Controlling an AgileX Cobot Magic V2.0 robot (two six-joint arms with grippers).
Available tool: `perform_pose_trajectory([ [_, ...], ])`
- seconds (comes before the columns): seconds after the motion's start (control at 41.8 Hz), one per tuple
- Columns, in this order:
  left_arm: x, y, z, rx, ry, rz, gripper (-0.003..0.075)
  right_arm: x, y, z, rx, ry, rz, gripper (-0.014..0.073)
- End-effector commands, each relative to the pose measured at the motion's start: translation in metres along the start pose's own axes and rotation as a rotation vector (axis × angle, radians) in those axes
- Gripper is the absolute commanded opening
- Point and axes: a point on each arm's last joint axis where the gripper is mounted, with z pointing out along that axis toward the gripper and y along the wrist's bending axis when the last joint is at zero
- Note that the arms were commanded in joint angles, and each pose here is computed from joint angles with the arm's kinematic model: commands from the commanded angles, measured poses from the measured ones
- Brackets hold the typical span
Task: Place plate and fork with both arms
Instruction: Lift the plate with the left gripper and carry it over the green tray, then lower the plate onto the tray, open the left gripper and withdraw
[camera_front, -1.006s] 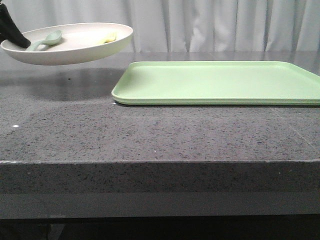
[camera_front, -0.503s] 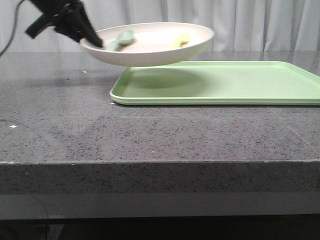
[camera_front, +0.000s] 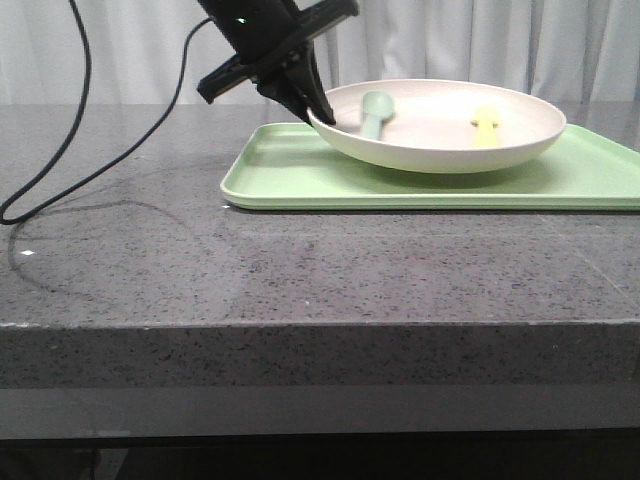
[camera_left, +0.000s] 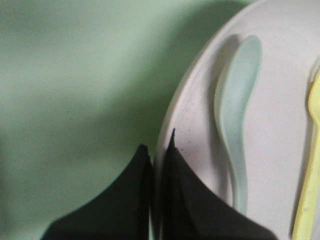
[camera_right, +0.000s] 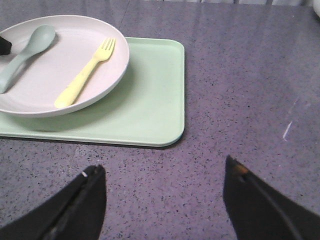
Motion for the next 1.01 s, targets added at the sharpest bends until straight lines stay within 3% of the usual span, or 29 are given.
perform_pose_trajectory([
  [0.0,-0.008,-0.038,-0.039,0.079,-0.157,-0.009,-0.0018,-0.017,0.000,-0.002,0.005,-0.096,-0.010,0.0526],
  [0.383,0.004,-0.058,-0.024,0.071,-0.152,-0.025,-0.0018,-0.017,0.000,-0.002,0.005,-0.096,-0.010,0.0526],
  [0.718,0.007,-0.053,-0.019,0.019,-0.130,-0.074,-0.0012,-0.017,0.000,-0.002,0.005,-0.096,-0.010,0.0526],
  [0.838,0.007,-0.053,-0.019,0.015,-0.129,-0.069,0.0067,-0.017,0.000,-0.002,0.005,-0.096,-0.010,0.0526],
  [0.982,0.008,-0.053,-0.019,0.011,-0.124,-0.066,0.0286,-0.017,0.000,-0.002,0.005,-0.096,-0.010,0.0526],
])
